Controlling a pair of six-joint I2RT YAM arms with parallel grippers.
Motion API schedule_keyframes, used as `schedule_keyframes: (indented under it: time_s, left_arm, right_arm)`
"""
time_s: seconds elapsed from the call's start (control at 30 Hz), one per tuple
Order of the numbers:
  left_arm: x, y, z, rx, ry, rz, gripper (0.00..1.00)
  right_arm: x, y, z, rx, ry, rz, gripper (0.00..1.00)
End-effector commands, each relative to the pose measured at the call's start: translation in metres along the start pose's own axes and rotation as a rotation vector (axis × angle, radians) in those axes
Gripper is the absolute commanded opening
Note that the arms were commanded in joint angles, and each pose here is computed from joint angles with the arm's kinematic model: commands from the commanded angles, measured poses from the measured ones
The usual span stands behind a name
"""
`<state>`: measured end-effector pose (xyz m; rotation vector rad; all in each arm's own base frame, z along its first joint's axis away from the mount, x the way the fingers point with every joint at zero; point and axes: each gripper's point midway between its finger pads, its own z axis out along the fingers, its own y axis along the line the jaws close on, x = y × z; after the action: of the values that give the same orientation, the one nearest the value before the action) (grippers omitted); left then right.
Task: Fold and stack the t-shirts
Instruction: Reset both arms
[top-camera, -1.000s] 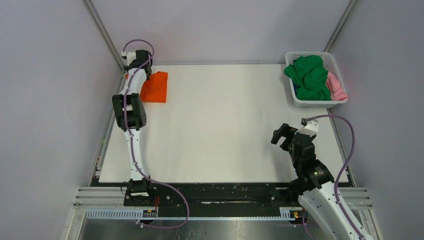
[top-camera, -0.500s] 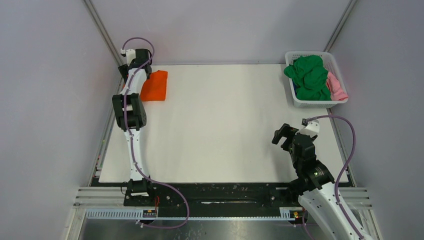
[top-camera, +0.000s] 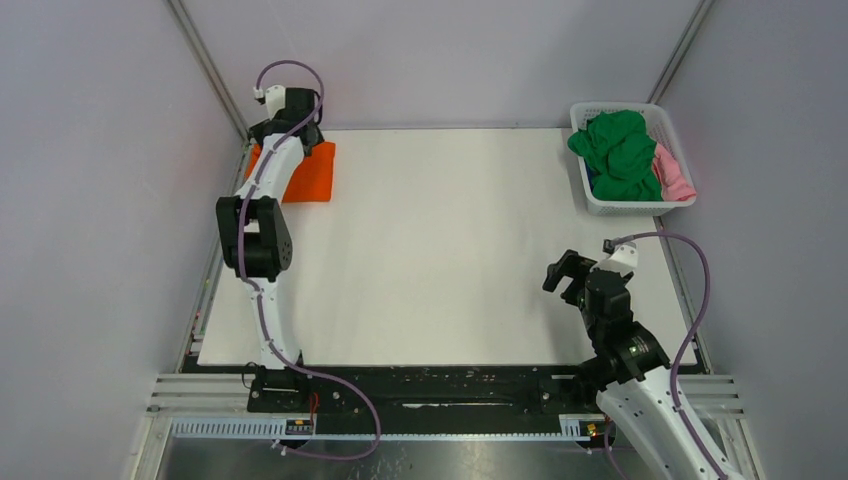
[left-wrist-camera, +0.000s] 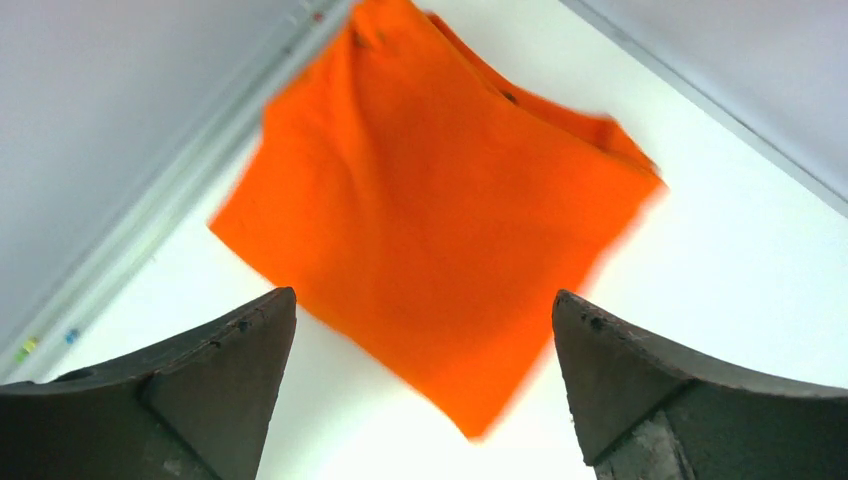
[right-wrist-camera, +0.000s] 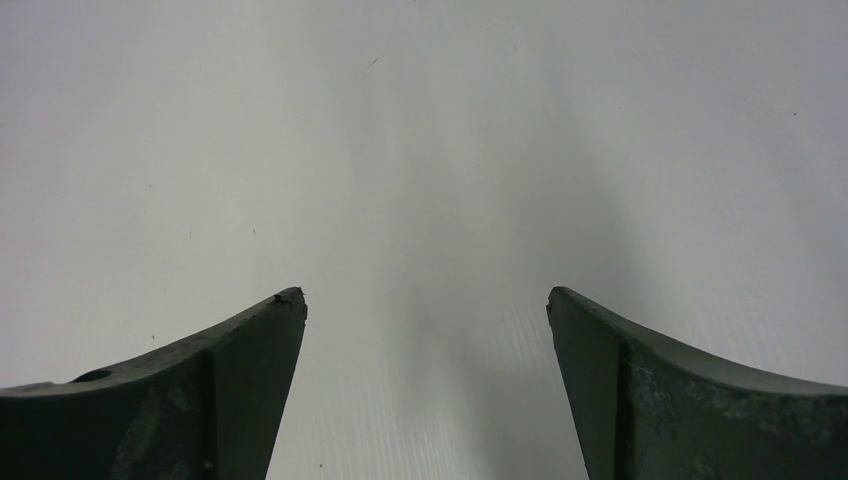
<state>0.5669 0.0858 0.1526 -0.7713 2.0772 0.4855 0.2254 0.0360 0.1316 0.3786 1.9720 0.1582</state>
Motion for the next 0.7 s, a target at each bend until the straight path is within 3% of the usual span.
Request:
schedule_keyframes:
  time_s: [0.0, 0.13, 0.2, 0.37, 0.47, 0.67]
  left_arm:
    - [-0.009, -0.022, -0.100, 0.195, 0.007, -0.189, 0.99]
    - [0.074, -0.015, -0.170, 0.382, 0.145, -0.255, 0.99]
    - [0.109, -0.006, -0.213, 0.496, 0.138, -0.247, 0.99]
    - [0.206, 0.041, -0.262, 0.650, 0.194, -0.121, 0.99]
    - [0.224, 0.063, -0.274, 0.764, 0.140, -0.083, 0.99]
    - [0.212, 0.089, -0.289, 0.815, 0.039, -0.082, 0.99]
  right_arm:
    - [-0.009, 0.002, -0.008, -0.005, -0.024, 0.077, 0.99]
    - [0.000, -0.007, -0.015, 0.029, 0.008, 0.101, 1.00]
    - [0.003, -0.010, -0.020, 0.034, 0.030, 0.103, 1.00]
    - [0.003, -0.014, -0.023, 0.055, 0.029, 0.126, 0.99]
    - [0.002, -0.011, -0.025, 0.043, 0.037, 0.131, 0.99]
    - [0.007, -0.012, -0.026, 0.036, 0.045, 0.130, 0.99]
